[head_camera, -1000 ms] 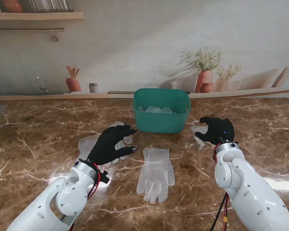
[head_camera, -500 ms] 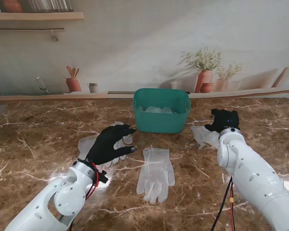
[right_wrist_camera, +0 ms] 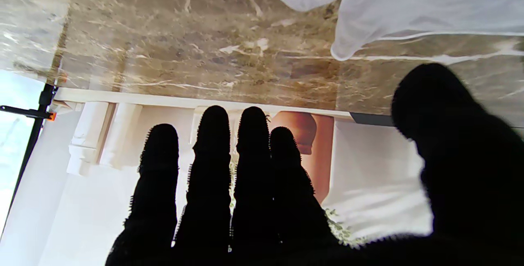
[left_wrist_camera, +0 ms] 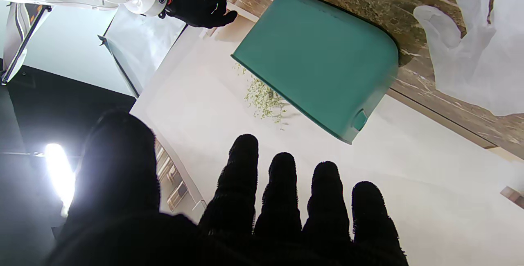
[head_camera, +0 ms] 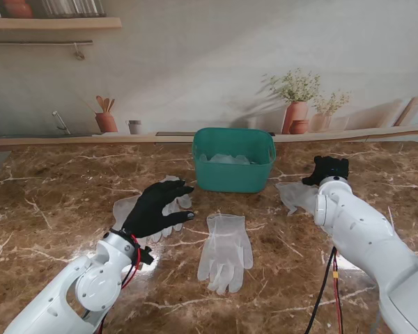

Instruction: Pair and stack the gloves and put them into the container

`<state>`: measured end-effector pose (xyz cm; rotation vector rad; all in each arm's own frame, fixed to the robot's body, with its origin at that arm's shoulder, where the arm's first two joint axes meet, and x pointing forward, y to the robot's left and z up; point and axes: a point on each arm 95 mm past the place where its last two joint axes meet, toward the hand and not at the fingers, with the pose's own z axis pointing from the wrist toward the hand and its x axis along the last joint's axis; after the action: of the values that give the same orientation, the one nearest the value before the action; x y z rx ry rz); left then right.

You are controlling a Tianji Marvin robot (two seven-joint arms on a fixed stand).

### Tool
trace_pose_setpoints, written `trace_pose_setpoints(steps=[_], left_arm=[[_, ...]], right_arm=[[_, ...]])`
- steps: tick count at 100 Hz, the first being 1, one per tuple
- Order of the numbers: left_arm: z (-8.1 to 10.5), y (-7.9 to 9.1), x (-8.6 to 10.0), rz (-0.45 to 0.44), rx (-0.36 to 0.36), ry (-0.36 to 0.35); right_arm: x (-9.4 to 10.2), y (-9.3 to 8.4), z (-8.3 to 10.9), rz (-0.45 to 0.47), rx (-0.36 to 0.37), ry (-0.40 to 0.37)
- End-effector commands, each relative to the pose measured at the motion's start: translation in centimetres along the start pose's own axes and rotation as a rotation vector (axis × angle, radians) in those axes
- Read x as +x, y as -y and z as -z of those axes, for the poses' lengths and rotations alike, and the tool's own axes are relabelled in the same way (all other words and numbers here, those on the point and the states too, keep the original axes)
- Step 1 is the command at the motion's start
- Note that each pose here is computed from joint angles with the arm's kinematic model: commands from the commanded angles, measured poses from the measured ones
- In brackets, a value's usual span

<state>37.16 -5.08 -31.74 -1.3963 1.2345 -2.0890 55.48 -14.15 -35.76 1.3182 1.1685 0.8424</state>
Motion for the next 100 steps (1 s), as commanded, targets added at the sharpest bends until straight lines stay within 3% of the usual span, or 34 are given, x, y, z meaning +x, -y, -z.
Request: trace_pose_setpoints(steps=[1,25,60,100], left_arm=[[0.2,0.0,-0.1,-0.007,-0.005,0.008],[0.2,0.0,-0.2,-0.011,-0.010,0.011],[0.2,0.1,-0.2,-0.012,-0.017,0.014],[0.3,0.1,-0.3,-0.017,-0.025,0.019]], right_arm=[[0.5,0.1,-0.2,-0.018,0.032,0.010],[0.5,1.1,-0.7,-0.026,0.101,0.036],[1.1,2.5,-0.3,-0.054,0.160,0.014],[1.4,3.0,0.3,-0.090,0.069,-0.050]])
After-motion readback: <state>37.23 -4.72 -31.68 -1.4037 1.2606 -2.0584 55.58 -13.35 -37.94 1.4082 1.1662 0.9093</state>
